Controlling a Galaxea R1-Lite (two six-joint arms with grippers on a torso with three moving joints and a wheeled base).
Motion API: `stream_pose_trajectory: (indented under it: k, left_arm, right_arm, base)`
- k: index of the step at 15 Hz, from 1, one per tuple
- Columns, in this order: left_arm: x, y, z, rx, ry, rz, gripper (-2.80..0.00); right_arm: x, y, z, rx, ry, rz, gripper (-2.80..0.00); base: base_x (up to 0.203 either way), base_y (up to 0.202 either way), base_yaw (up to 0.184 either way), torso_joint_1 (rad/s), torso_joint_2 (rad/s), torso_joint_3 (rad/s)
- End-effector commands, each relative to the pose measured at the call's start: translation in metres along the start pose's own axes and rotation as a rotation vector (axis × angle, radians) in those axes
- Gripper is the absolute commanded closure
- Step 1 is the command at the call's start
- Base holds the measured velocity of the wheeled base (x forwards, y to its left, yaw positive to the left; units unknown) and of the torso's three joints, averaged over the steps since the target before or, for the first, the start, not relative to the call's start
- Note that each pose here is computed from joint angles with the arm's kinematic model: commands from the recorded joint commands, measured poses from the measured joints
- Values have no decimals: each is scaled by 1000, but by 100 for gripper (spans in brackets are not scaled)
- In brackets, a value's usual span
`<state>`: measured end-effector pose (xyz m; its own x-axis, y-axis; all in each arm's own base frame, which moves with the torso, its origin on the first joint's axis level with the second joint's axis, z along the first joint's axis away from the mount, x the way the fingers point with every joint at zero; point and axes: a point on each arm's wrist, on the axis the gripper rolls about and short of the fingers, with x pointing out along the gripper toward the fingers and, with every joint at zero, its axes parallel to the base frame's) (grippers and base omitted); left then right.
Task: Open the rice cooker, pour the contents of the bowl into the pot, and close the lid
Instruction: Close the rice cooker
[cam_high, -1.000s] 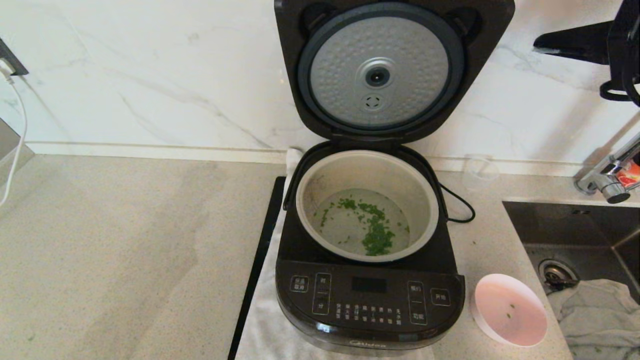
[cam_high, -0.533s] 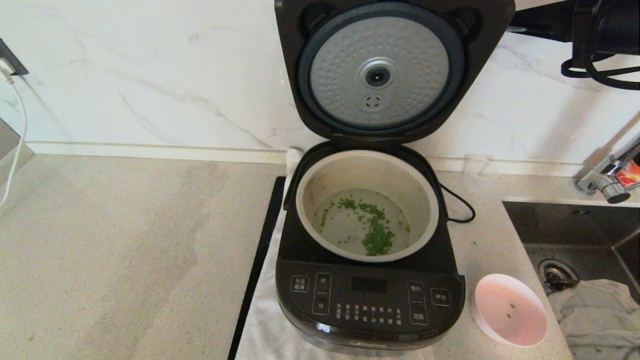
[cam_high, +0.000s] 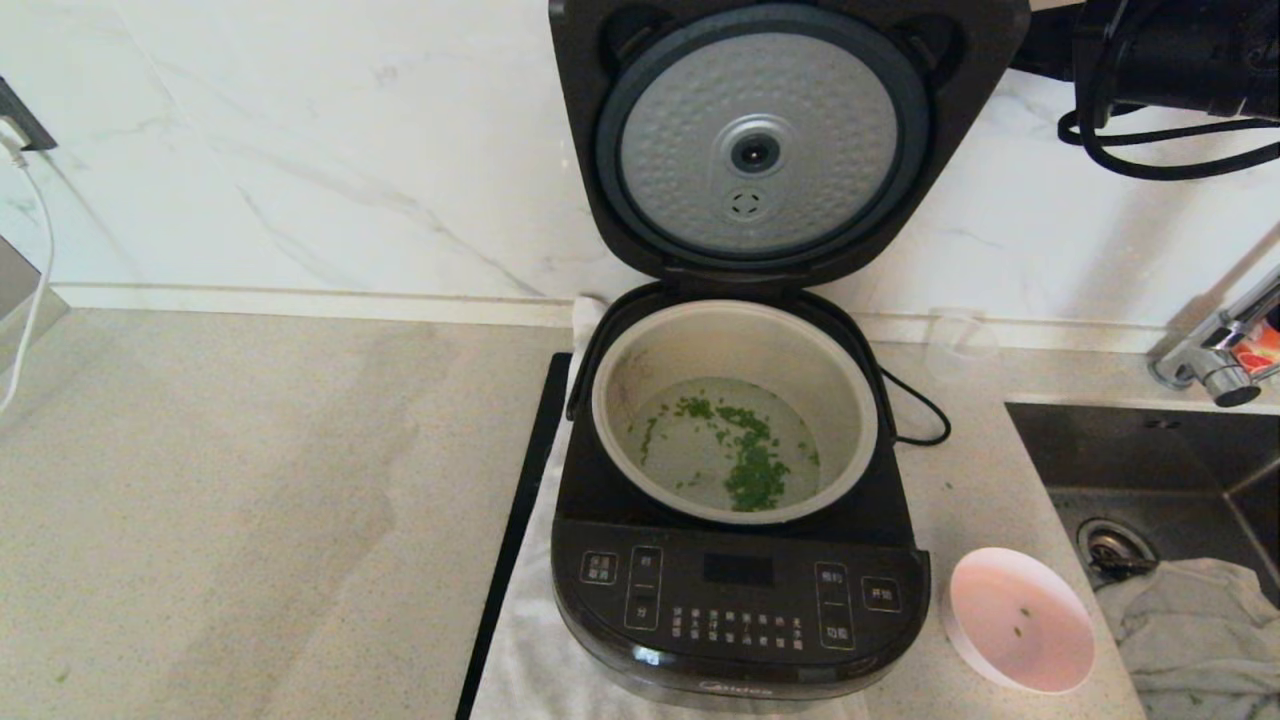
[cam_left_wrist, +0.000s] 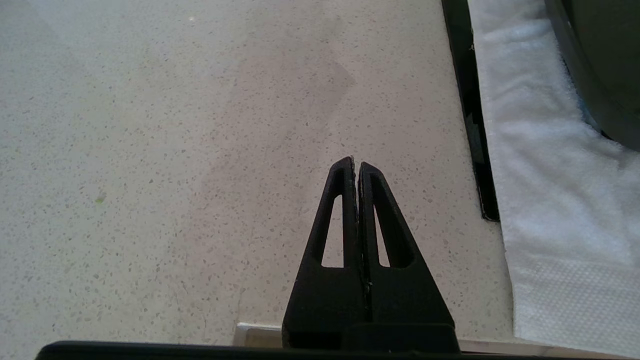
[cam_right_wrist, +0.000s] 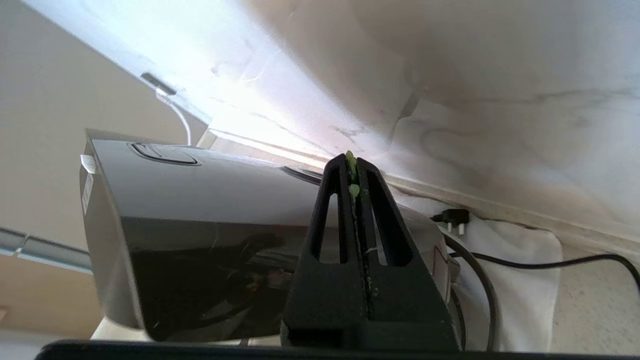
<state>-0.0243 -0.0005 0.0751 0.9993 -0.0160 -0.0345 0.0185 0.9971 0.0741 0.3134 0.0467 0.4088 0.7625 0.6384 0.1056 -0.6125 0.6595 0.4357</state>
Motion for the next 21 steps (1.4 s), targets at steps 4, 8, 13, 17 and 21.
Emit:
stream_pose_trajectory:
  k: [4, 8, 13, 17, 21]
  left_arm:
    - [0, 0, 0, 0, -1, 1, 0]
    - [0, 0, 0, 0, -1, 1, 0]
    - [0, 0, 0, 0, -1, -1, 0]
    - [0, 0, 0, 0, -1, 0, 0]
    - [0, 0, 0, 0, -1, 1, 0]
  right_arm:
    - [9, -5, -2, -5, 8, 55, 0]
    - [1, 10, -1, 156, 48, 118, 0]
    - [-18, 21, -12, 296, 181, 143, 0]
    - [-22, 23, -44, 368, 281, 123, 0]
    - [-18, 34, -80, 419, 398, 146, 0]
  base:
    - [0, 0, 0, 0, 0, 0]
    - [0, 0, 0, 0, 0, 0]
    - [0, 0, 0, 0, 0, 0]
    - [0, 0, 0, 0, 0, 0]
    - [0, 0, 0, 0, 0, 0]
